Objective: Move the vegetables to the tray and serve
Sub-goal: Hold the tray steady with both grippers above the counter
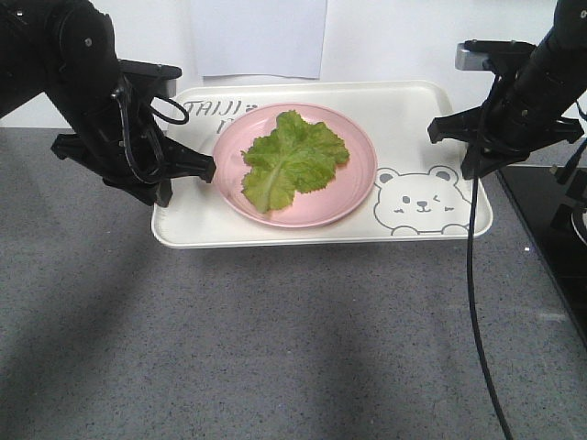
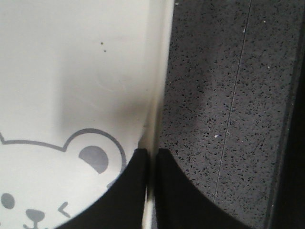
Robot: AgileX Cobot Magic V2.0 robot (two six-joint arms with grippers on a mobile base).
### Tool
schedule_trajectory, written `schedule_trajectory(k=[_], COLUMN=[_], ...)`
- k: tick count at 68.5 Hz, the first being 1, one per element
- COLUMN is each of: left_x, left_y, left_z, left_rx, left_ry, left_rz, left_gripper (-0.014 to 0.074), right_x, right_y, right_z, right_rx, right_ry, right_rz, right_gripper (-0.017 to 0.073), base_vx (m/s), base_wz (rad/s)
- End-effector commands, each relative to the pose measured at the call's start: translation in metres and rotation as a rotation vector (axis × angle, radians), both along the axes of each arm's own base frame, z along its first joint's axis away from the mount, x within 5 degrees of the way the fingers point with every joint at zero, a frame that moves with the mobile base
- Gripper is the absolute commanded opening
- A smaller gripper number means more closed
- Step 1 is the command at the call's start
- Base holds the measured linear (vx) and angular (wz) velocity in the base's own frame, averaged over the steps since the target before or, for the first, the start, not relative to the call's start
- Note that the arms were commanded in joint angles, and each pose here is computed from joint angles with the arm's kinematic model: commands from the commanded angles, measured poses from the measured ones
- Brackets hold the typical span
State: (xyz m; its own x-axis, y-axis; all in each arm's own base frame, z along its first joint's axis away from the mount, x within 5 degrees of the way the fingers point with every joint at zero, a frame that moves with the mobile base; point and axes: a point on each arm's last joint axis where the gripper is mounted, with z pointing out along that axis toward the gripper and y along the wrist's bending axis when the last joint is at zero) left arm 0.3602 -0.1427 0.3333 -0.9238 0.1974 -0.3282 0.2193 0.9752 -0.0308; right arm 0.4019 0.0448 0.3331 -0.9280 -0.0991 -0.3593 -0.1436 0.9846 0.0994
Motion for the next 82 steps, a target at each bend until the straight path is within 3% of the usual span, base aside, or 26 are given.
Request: schedule_trajectory(k=[1, 82], left_x=[-0.0121, -0.0121], left_y=[-0.0059, -0.0059], left_z=[0.0329, 0.0329], left_rx=[-0.086, -0.086], left_ry=[-0.106, -0.106], left_rz=[-0.044, -0.044], left_gripper=[-0.0006, -0.0006], right_x=[-0.0145, -0.0145], right_y=[0.0050, 0.0050], right_z=[0.0326, 0.0326], right_rx=[0.049, 0.049], right_ry=[-0.076, -0.076], right_rz=[0.034, 0.034], right_gripper=[-0.0006, -0.0006], base_vx=[0.01, 0.00], base_wz=[0.01, 0.00])
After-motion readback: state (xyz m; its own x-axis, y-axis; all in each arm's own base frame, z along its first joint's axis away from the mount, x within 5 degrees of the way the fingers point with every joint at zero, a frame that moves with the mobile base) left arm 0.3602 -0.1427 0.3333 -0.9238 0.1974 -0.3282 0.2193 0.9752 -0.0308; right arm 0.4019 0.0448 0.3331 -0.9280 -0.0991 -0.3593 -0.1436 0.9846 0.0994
